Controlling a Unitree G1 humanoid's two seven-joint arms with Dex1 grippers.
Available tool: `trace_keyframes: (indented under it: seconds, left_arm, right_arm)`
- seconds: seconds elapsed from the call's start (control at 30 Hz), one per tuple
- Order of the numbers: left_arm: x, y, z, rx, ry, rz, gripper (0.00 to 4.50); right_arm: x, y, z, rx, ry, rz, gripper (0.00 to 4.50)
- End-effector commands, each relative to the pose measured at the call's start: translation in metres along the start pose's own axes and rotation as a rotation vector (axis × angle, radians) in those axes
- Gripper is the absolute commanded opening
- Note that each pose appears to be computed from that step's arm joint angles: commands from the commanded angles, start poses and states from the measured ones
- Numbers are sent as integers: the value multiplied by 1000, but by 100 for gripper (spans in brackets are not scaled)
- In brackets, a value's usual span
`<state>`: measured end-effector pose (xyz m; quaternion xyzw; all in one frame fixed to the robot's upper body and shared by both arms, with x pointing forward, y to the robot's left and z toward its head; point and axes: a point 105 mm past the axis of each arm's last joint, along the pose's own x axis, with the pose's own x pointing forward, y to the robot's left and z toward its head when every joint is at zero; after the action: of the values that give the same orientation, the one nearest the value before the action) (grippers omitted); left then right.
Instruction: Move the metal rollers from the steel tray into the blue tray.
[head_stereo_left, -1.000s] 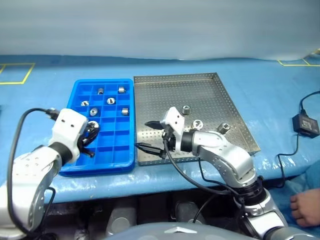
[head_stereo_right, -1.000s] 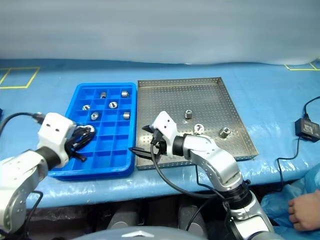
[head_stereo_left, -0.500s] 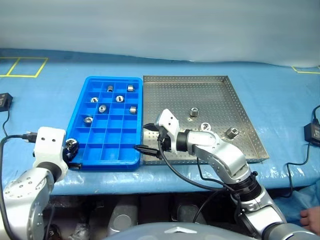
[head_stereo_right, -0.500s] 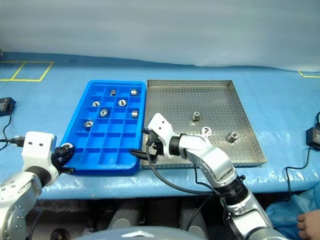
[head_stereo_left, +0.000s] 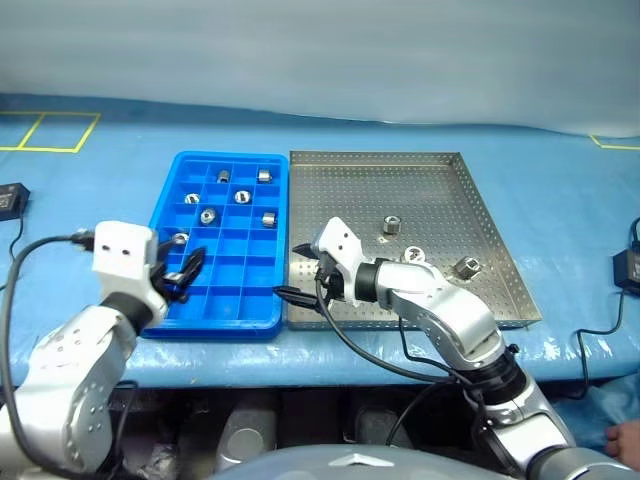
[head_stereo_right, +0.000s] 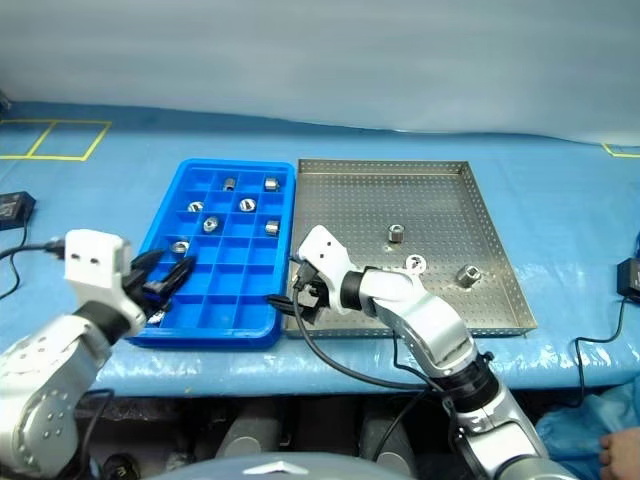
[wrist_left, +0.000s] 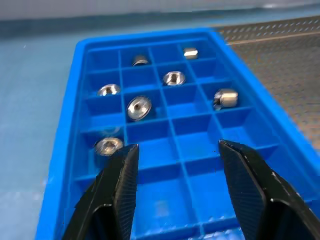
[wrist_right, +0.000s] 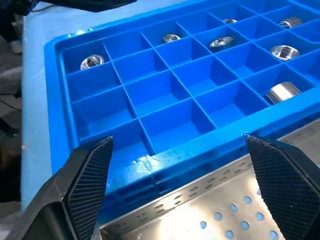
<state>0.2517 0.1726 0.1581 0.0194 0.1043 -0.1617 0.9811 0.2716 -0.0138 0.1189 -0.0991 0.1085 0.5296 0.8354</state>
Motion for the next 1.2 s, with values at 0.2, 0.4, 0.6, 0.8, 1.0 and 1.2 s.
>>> trace_keyframes:
  seconds: [0.2,0.4,0.6,0.8,1.0,1.2]
  left_arm:
    - [60,-77,7,96,24,-504,273]
    - [94,-106,-2,222,113,-746,273]
    - [111,-129,-12,277,156,-882,273]
    - [116,-144,-30,300,210,-950,273]
    - [118,-149,-50,311,266,-969,273]
    - [122,-146,-68,352,320,-935,273]
  right_arm:
    - [-54,-33,-9,-61,110,-352,450]
    - [-75,-29,-20,-28,157,-463,450]
    - [-90,-34,-36,11,235,-602,450]
    - [-100,-33,-37,23,250,-623,450]
    - [-103,-31,-36,22,250,-627,450]
    - [-101,-31,-34,13,244,-621,450]
